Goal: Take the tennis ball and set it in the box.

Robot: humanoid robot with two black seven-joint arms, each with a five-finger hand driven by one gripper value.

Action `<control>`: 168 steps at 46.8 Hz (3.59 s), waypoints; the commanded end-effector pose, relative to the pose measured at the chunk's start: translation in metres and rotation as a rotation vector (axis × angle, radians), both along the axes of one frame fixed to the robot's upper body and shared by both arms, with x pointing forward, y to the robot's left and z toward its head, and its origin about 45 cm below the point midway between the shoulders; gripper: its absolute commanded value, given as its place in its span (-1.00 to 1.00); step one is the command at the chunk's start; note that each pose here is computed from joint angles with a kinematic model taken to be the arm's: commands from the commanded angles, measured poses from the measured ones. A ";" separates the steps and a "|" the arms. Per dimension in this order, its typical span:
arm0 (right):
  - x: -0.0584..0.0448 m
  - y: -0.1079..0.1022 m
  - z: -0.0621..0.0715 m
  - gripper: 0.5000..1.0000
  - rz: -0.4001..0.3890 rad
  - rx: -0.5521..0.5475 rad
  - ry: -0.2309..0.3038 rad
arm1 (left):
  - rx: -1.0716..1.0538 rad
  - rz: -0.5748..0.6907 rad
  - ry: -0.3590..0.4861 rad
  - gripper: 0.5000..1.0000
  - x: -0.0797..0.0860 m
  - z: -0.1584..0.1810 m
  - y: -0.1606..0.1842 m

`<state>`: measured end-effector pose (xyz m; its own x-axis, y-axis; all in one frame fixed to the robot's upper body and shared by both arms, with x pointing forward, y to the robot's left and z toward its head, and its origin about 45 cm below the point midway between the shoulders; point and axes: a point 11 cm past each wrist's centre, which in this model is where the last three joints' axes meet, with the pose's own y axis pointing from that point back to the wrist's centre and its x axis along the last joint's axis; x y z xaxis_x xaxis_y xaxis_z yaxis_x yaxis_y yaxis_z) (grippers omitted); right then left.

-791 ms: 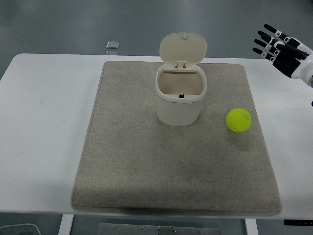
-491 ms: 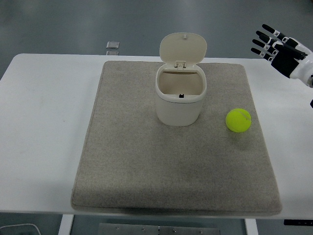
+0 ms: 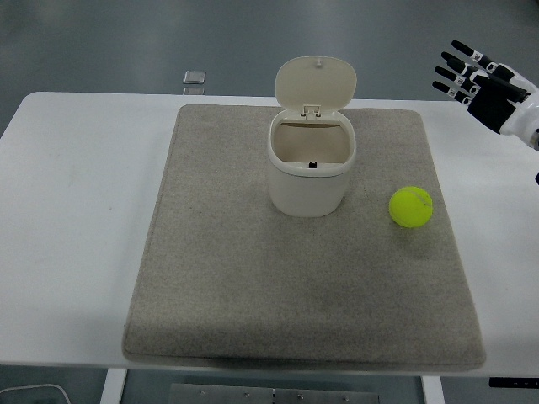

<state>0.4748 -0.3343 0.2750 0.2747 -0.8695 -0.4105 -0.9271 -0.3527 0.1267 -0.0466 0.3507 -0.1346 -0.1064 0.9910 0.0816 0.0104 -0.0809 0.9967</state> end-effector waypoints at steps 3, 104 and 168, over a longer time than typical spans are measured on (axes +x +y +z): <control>0.000 -0.001 0.000 0.65 0.002 -0.026 -0.005 | 0.001 -0.001 0.001 0.97 0.000 0.000 0.000; -0.056 0.002 0.024 0.64 0.666 -0.977 -0.418 | -0.001 -0.001 0.000 0.97 0.000 0.000 0.000; -0.087 0.020 -0.056 0.64 0.673 -1.173 -0.528 | -0.001 0.001 0.000 0.97 0.000 0.000 0.000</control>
